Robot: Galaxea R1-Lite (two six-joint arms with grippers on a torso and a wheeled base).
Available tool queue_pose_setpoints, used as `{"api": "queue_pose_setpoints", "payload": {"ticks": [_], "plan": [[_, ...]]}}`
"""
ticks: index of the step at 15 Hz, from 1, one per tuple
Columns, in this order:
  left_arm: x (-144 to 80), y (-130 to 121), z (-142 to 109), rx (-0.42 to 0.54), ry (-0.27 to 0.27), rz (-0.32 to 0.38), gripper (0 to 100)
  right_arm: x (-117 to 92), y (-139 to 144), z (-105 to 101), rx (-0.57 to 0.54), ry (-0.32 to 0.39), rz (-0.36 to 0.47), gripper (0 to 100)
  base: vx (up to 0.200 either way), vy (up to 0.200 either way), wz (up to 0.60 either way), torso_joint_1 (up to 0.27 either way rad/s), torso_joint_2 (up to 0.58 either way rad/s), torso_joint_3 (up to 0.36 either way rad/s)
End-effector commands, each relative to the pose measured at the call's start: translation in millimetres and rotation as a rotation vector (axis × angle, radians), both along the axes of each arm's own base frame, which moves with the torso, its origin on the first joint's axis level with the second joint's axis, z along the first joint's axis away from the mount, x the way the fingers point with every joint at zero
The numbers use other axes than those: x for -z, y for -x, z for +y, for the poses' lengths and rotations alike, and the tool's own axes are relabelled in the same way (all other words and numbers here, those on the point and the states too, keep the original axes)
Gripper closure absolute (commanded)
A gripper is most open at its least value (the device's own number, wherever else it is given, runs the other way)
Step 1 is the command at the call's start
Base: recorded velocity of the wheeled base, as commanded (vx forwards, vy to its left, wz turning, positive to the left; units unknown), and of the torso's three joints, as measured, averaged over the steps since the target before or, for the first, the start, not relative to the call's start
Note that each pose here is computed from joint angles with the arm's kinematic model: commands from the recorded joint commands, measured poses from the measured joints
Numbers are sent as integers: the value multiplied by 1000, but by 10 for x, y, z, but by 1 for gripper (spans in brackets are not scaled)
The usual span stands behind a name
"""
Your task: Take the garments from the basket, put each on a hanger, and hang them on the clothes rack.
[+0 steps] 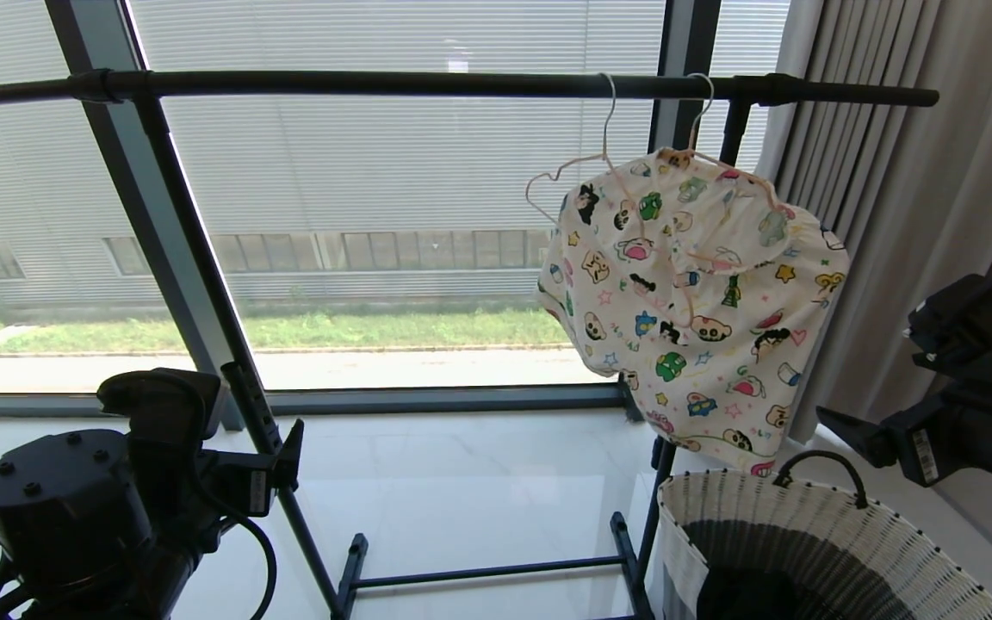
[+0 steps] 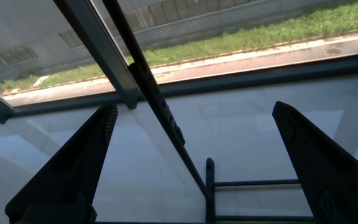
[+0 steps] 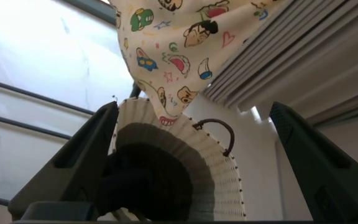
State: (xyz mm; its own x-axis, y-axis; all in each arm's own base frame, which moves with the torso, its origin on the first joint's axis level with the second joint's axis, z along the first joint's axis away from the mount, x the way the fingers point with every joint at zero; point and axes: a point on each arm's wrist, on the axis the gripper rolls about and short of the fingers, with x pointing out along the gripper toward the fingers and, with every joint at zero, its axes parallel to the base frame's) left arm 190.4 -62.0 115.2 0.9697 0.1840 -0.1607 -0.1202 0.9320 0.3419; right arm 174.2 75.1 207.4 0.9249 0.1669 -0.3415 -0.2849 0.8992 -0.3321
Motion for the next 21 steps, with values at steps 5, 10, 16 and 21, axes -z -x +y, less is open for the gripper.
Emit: {"api": "queue_pose_setpoints", "payload": {"ticks": [5, 10, 16, 21], "plan": [[-2, -1, 6, -5, 0, -1, 0, -1, -1, 4, -9, 18, -4, 0, 0, 0, 0, -176, 464, 292], [1, -3, 5, -5, -1, 0, 0, 101, 46, -33, -15, 67, 21, 0, 0, 0, 0, -149, 455, 310], [-6, -13, -6, -2, 14, -5, 0, 457, 130, -317, -48, 287, 126, 0, 67, 0, 0, -32, 153, 112], [4, -1, -4, -3, 18, -2, 0, 762, 372, -94, -288, 336, 260, 0, 160, 0, 0, 1, 5, 9]]}}
